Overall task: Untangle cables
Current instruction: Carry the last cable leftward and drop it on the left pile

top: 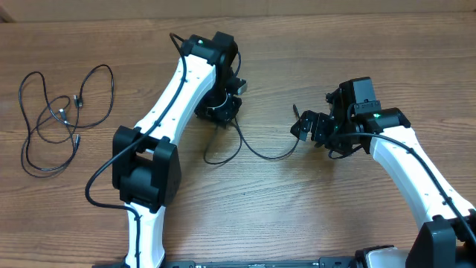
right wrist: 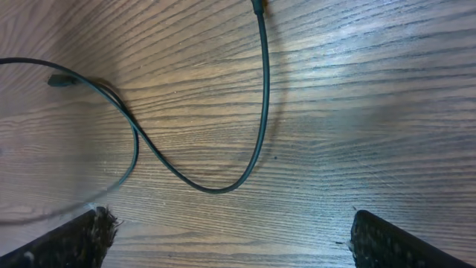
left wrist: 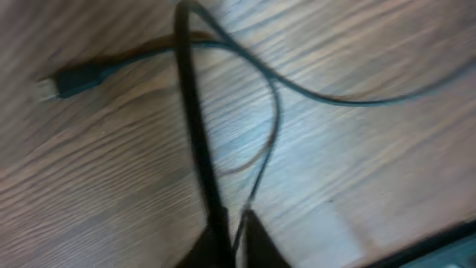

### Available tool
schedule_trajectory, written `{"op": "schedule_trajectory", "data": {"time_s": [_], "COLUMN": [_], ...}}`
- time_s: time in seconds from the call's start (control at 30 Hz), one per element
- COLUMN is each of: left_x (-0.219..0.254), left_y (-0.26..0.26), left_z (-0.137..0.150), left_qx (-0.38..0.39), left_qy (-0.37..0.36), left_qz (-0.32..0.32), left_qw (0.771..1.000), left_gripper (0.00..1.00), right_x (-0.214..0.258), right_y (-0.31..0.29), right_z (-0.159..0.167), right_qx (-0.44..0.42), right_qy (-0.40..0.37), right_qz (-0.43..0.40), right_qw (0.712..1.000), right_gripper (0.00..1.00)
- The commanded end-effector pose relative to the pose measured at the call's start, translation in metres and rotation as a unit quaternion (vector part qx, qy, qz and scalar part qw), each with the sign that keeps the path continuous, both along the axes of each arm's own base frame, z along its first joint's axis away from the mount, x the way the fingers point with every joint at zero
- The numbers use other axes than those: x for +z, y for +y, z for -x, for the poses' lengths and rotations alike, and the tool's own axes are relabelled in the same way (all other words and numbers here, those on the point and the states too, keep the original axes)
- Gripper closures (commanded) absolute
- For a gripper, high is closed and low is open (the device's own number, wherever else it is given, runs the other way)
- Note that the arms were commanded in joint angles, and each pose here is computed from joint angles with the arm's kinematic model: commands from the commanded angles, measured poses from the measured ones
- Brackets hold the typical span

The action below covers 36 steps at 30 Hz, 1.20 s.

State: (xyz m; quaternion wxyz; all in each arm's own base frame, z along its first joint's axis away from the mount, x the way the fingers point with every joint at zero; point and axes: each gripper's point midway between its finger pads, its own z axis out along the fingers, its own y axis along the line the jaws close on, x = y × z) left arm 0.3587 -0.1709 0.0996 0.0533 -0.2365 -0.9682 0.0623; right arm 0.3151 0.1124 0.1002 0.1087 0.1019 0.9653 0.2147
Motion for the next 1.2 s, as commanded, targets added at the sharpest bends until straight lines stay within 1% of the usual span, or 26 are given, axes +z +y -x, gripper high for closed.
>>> {"op": "schedule_trajectory", "data": {"time_s": [0.0, 0.07, 0.13, 0.17, 0.2, 0.23, 0.27, 0.3, 0.33, 0.47, 0.53, 0.57, 0.6, 0.63, 0.77, 0.93, 1.17], "left_x": [0.021, 0.043, 0.072, 0.105, 0.123, 0.148, 0.164, 0.186, 0.218, 0.273, 0.282, 0.281, 0.276, 0.270, 0.246, 0.228, 0.227], "left_y": [0.033, 0.054, 0.080, 0.112, 0.130, 0.156, 0.175, 0.199, 0.237, 0.313, 0.341, 0.363, 0.372, 0.376, 0.379, 0.379, 0.379], "left_z": [-0.023, -0.038, -0.054, -0.067, -0.073, -0.078, -0.080, -0.081, -0.080, -0.068, -0.058, -0.047, -0.041, -0.038, -0.031, -0.027, -0.027], "left_qx": [0.052, 0.096, 0.141, 0.188, 0.216, 0.254, 0.279, 0.307, 0.357, 0.452, 0.489, 0.523, 0.539, 0.546, 0.560, 0.563, 0.563], "left_qy": [-0.070, -0.117, -0.170, -0.221, -0.247, -0.281, -0.302, -0.330, -0.369, -0.432, -0.437, -0.429, -0.417, -0.407, -0.360, -0.329, -0.329], "left_qz": [-0.074, -0.103, -0.125, -0.146, -0.155, -0.167, -0.174, -0.182, -0.190, -0.180, -0.180, -0.178, -0.170, -0.162, -0.119, -0.122, -0.122], "left_qw": [0.993, 0.983, 0.967, 0.946, 0.932, 0.910, 0.895, 0.874, 0.837, 0.760, 0.733, 0.715, 0.712, 0.714, 0.737, 0.748, 0.748], "left_gripper": [0.96, 0.96, 0.96, 0.96, 0.96, 0.96, 0.96, 0.96, 0.96, 0.96, 0.96, 0.96, 0.96, 0.96, 0.96, 0.96, 0.96], "right_x": [-0.004, -0.004, -0.004, -0.004, -0.004, -0.004, -0.004, -0.004, -0.004, -0.004, -0.004, -0.004, -0.004, -0.004, -0.004, -0.004, -0.004], "right_y": [-0.001, -0.001, -0.001, -0.001, -0.001, -0.001, -0.001, -0.001, -0.001, -0.001, -0.001, -0.001, -0.001, -0.001, 0.000, 0.000, -0.001], "right_z": [0.001, 0.001, 0.001, 0.001, 0.001, 0.001, 0.001, 0.001, 0.001, 0.001, 0.001, 0.001, 0.001, 0.001, 0.001, 0.001, 0.001], "right_qx": [-0.002, -0.001, -0.001, -0.001, -0.001, -0.001, -0.001, -0.001, -0.001, -0.001, -0.002, -0.002, -0.002, -0.002, -0.002, -0.001, -0.002], "right_qy": [0.004, 0.004, 0.004, 0.004, 0.005, 0.005, 0.005, 0.005, 0.004, 0.004, 0.004, 0.004, 0.004, 0.004, 0.004, 0.004, 0.004], "right_qz": [0.005, 0.005, 0.005, 0.005, 0.005, 0.005, 0.005, 0.005, 0.005, 0.005, 0.005, 0.005, 0.005, 0.005, 0.005, 0.005, 0.005], "right_qw": [1.000, 1.000, 1.000, 1.000, 1.000, 1.000, 1.000, 1.000, 1.000, 1.000, 1.000, 1.000, 1.000, 1.000, 1.000, 1.000, 1.000], "right_gripper": [0.00, 0.00, 0.00, 0.00, 0.00, 0.00, 0.00, 0.00, 0.00, 0.00, 0.00, 0.00, 0.00, 0.00, 0.00, 0.00, 0.00]}}
